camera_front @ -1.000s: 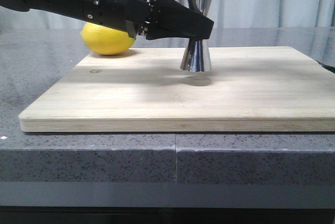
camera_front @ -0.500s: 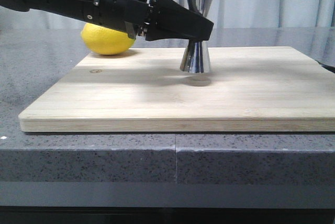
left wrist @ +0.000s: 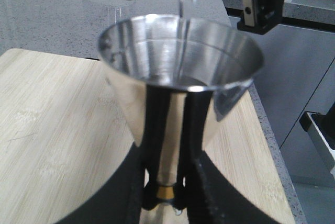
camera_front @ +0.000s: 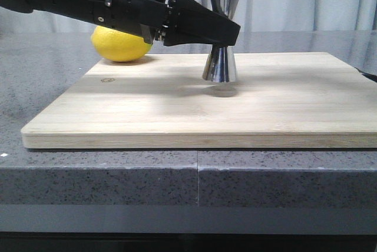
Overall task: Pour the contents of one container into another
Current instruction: 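Tilt the beaker with the right gripper, pouring water into the jigger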
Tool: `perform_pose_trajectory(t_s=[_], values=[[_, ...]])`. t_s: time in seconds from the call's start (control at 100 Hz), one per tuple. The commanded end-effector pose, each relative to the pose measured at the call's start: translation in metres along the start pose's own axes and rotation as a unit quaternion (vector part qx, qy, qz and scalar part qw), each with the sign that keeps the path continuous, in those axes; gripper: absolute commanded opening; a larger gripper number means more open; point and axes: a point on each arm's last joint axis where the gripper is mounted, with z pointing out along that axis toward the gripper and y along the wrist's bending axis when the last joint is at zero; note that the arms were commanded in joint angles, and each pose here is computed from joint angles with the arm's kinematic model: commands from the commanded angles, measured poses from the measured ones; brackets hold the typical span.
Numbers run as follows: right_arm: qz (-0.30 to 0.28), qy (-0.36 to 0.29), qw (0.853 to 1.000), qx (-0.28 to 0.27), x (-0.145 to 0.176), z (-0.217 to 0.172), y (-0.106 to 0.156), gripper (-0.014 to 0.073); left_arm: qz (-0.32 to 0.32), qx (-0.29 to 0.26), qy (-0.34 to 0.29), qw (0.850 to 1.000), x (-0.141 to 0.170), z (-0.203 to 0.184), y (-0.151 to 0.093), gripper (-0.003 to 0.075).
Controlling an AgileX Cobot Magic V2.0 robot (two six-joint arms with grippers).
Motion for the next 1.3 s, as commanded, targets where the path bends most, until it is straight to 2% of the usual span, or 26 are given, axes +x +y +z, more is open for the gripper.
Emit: perform_pose_trajectory(t_s=[0.0, 1.29], values=[[-0.007, -0.006, 0.999, 0.037, -0.0074, -0.0111, -0.0196, 0.0221, 0.023, 0.035, -0.063, 0.997, -0.0351, -0.0064, -0.0143, -0.0021], [-0.049, -0.003, 0.998, 0.028, -0.0072, -0.0109, -0.0180, 0.0221, 0.024, 0.039, -0.061, 0.997, -0.0347, -0.0064, -0.0151, -0.0021]])
